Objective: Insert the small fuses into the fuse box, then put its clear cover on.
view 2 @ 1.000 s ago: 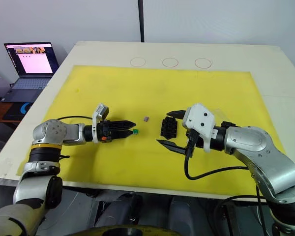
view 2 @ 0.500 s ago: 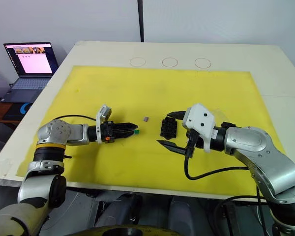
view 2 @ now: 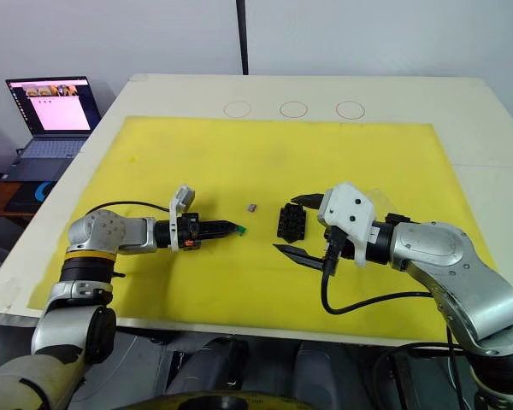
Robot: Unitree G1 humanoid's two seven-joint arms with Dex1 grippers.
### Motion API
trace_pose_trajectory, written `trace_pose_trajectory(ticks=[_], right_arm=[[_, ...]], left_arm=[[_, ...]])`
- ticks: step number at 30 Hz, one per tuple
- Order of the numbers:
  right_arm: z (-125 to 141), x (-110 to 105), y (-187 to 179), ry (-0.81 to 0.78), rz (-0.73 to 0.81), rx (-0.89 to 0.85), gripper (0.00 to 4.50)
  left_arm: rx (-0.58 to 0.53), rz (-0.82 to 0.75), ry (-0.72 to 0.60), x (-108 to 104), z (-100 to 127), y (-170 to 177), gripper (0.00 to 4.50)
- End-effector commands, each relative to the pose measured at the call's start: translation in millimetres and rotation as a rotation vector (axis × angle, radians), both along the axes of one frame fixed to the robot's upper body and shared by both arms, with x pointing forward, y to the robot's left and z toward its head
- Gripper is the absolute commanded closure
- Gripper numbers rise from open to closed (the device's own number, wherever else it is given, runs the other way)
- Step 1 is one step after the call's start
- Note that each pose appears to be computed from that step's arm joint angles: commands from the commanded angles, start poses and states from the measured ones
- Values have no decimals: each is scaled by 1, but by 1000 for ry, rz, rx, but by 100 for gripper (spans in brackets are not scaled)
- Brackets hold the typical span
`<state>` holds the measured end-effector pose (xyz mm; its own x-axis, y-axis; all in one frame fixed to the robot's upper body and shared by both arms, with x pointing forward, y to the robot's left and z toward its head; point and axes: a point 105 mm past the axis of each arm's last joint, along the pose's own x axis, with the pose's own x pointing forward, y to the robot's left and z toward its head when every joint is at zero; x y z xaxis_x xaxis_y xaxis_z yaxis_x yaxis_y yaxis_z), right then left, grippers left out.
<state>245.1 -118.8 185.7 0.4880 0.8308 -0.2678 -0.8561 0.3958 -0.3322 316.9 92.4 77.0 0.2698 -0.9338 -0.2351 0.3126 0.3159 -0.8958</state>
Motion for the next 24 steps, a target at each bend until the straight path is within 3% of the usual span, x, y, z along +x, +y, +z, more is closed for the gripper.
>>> trace_pose_trajectory(ticks=[1,7,11,16,18,20,22,24], right_arm=[[12,0,-2,-64,-2,-6,0],[13,1,-1,-65,2,0,0],[18,4,-3,-47,-15,35,0],[19,5,-6,75,-32,131,0],[28,6,-4,116,-16,179,0],[35,7,-1,135,0,199,0],[39,8,1,141,10,202,0],[43,10,3,136,24,201,44]], left_arm=[[123,40,113,-9,-38,13,448],[53,36,67,-2,-21,11,448],[6,-45,-83,-3,11,12,448],[-79,-182,-391,-3,66,14,448],[-111,-267,-753,2,107,10,448],[-97,-348,-990,2,125,4,448],[-69,-393,-1031,5,128,-1,448],[-92,-421,-1121,5,136,-10,450]])
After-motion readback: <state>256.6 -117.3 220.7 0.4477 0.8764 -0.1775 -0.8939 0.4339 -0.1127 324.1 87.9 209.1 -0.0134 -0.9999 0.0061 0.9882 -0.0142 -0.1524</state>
